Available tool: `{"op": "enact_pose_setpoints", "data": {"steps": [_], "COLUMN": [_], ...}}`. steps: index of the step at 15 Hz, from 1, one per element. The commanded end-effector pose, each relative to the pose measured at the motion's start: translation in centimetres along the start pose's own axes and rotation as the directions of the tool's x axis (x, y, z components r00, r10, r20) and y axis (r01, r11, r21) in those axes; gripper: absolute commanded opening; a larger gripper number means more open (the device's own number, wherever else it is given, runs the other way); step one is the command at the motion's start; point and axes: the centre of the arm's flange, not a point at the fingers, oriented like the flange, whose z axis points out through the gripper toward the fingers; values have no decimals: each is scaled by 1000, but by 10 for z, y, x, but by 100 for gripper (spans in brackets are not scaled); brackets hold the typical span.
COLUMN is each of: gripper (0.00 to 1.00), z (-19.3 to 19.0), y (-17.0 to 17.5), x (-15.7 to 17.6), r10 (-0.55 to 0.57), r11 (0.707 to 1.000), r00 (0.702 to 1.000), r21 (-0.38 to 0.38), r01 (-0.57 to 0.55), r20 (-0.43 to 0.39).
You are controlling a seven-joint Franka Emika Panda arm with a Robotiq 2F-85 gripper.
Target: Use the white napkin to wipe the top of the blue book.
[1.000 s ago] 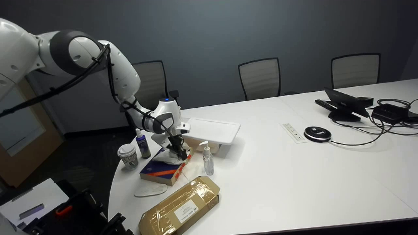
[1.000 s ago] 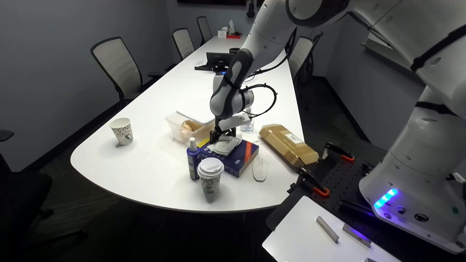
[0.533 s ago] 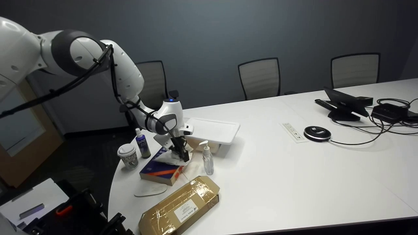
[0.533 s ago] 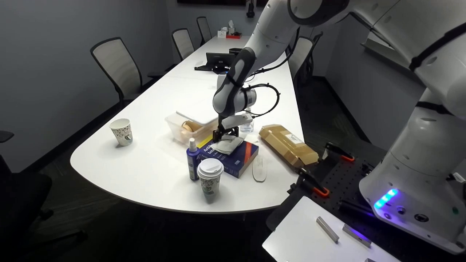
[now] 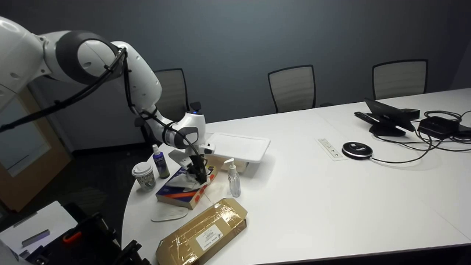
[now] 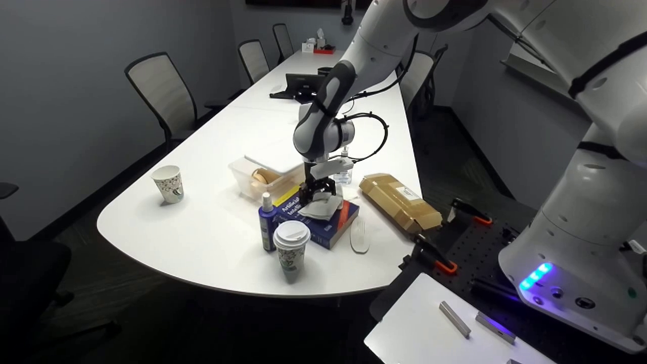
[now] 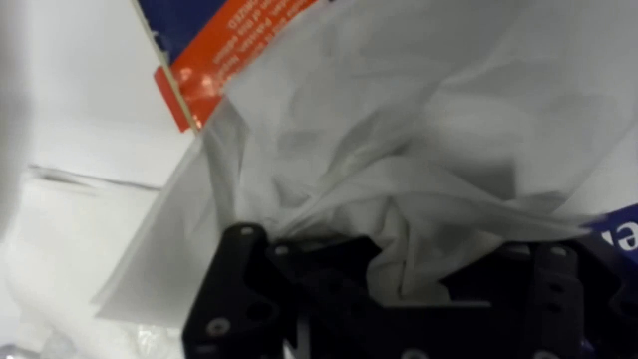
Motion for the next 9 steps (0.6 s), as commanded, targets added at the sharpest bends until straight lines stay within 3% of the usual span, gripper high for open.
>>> {"op": "enact_pose_setpoints", "data": {"steps": [1,5,9], "gripper": [0,0,0], "z": [8,5,8], "y": [-19,-42,-59], "x": [-31,-42,-52], "r10": [-6,-48,-64], "r11": [992,964,942], "r00": [999,997,991], "r21": [-124,-260,-322], "r01": [11,60,99], "r20": [43,54,118]}}
